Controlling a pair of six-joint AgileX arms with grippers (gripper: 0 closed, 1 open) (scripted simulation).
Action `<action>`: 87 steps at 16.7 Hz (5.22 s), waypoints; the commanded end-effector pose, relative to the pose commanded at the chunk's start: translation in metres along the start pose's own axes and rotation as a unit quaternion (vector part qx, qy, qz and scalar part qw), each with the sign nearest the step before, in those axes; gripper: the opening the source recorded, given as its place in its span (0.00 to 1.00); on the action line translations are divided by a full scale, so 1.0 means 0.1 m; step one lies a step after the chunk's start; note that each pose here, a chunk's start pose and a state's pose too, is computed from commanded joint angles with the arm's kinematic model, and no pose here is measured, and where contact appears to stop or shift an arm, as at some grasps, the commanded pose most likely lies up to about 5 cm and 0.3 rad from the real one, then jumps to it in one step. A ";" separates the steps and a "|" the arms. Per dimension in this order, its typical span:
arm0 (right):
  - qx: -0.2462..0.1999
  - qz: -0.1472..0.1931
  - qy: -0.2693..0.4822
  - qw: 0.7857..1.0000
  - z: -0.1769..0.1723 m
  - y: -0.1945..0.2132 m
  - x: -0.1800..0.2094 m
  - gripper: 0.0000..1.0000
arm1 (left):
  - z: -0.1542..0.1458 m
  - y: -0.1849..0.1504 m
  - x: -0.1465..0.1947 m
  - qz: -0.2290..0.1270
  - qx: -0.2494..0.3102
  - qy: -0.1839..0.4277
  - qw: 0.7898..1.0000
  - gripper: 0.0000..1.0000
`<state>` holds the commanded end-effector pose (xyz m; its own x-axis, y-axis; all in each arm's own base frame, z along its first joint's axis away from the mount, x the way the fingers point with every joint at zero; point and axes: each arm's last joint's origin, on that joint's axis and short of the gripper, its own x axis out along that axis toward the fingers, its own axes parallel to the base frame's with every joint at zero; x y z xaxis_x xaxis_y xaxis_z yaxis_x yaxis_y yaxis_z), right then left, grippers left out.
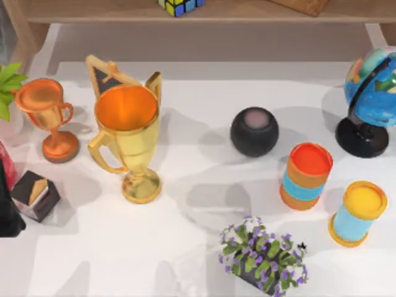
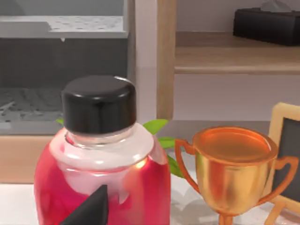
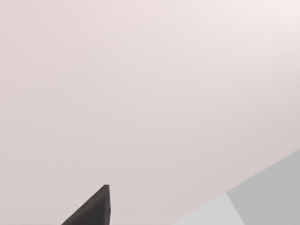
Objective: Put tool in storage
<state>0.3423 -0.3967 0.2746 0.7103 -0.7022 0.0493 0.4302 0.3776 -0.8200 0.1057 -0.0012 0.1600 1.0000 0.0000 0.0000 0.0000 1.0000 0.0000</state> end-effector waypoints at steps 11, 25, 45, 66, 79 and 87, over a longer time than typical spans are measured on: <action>-0.211 0.100 -0.199 0.952 -0.67 1.42 -1.88 1.00 | 0.00 0.00 0.00 0.000 0.000 0.000 1.000 1.00; -0.268 0.134 -0.351 0.887 -0.35 1.88 -2.38 1.00 | 0.00 0.00 0.00 0.000 0.000 0.000 1.000 1.00; -0.268 0.134 -0.351 0.887 -0.26 1.95 -2.28 0.02 | 0.00 0.00 0.00 0.000 0.000 0.000 1.000 1.00; -0.267 0.136 -0.349 0.888 0.08 2.22 -1.82 0.00 | 0.00 0.00 0.00 0.000 0.000 0.000 1.000 1.00; -0.266 0.137 -0.347 0.889 0.41 2.48 -1.38 0.00 | 0.00 0.00 0.00 0.000 0.000 0.000 1.000 1.00; -0.267 0.136 -0.346 0.889 0.63 2.67 -1.02 0.00 | 0.00 0.00 0.00 0.000 0.000 0.000 1.000 1.00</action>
<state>0.4193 -0.1862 0.0867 0.9998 -0.0202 -0.0057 -0.0056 0.0066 -1.0000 0.1057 -0.0012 0.1600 1.0000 0.0000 0.0000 0.0000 1.0000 0.0000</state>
